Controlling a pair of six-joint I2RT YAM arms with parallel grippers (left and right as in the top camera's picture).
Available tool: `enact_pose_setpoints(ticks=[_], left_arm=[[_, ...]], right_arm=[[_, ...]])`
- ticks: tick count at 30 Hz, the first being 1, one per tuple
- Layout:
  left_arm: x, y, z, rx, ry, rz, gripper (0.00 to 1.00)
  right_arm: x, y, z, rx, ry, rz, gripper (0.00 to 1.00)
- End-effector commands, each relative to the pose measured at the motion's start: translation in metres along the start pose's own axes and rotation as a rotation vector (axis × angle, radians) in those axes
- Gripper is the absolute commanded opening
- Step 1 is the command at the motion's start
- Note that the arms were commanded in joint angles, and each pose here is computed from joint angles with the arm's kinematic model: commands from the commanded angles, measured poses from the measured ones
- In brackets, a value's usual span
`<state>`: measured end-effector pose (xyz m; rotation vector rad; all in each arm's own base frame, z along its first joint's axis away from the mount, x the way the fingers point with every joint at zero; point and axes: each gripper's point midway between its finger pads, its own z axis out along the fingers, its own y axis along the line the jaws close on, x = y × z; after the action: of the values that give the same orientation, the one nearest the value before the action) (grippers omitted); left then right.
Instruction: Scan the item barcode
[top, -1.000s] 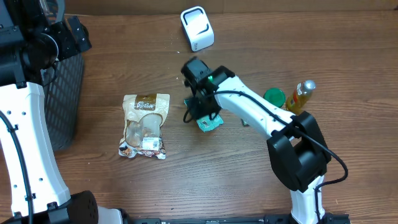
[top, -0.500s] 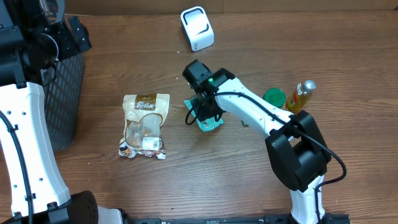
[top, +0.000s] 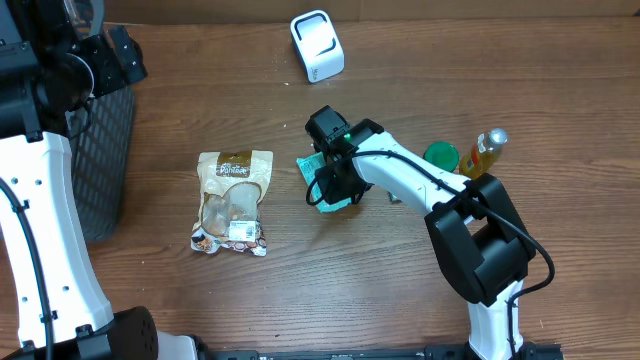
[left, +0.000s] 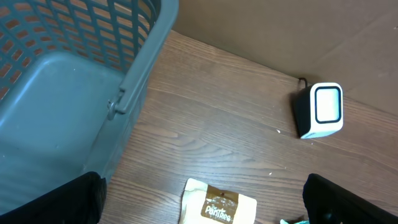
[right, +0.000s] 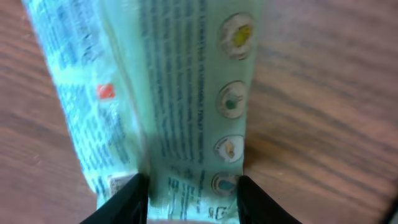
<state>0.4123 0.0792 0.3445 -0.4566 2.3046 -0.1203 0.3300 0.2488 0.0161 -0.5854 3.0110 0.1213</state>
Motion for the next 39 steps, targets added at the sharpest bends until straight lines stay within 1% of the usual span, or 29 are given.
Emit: enact_pose_setpoints(ticks=[1,5,8,10,15,21,25,32,39], left_arm=[[-0.007,-0.004,-0.005,0.012,-0.021,0.02,1.0],[-0.007,-0.004,-0.005,0.012,-0.021,0.02,1.0],[-0.007,-0.004,-0.005,0.012,-0.021,0.02,1.0],[-0.007,-0.004,-0.005,0.012,-0.021,0.02,1.0],[-0.007,-0.004,-0.005,0.012,-0.021,0.02,1.0],[-0.007,-0.004,-0.005,0.012,-0.021,0.02,1.0],[-0.007,-0.004,-0.005,0.012,-0.021,0.02,1.0],[-0.007,-0.004,-0.005,0.012,-0.021,0.02,1.0],[-0.007,-0.004,-0.005,0.012,-0.021,0.02,1.0]], right_arm=[[-0.022,0.011,-0.024,-0.061,-0.05,0.004,0.49],[-0.044,-0.003,-0.055,-0.066,-0.098,0.046,0.53],[-0.053,-0.022,-0.063,-0.063,-0.119,0.096,0.56],[-0.056,-0.037,-0.064,-0.059,-0.124,0.128,0.59],[-0.056,-0.074,-0.058,-0.047,-0.12,0.215,0.59],[-0.041,-0.089,-0.044,-0.039,-0.073,0.251,0.61],[-0.028,-0.089,-0.029,-0.037,-0.037,0.272,0.61],[-0.005,-0.04,-0.018,-0.278,0.064,0.263,0.61],[0.012,-0.011,-0.018,-0.358,0.135,0.236,0.61]])
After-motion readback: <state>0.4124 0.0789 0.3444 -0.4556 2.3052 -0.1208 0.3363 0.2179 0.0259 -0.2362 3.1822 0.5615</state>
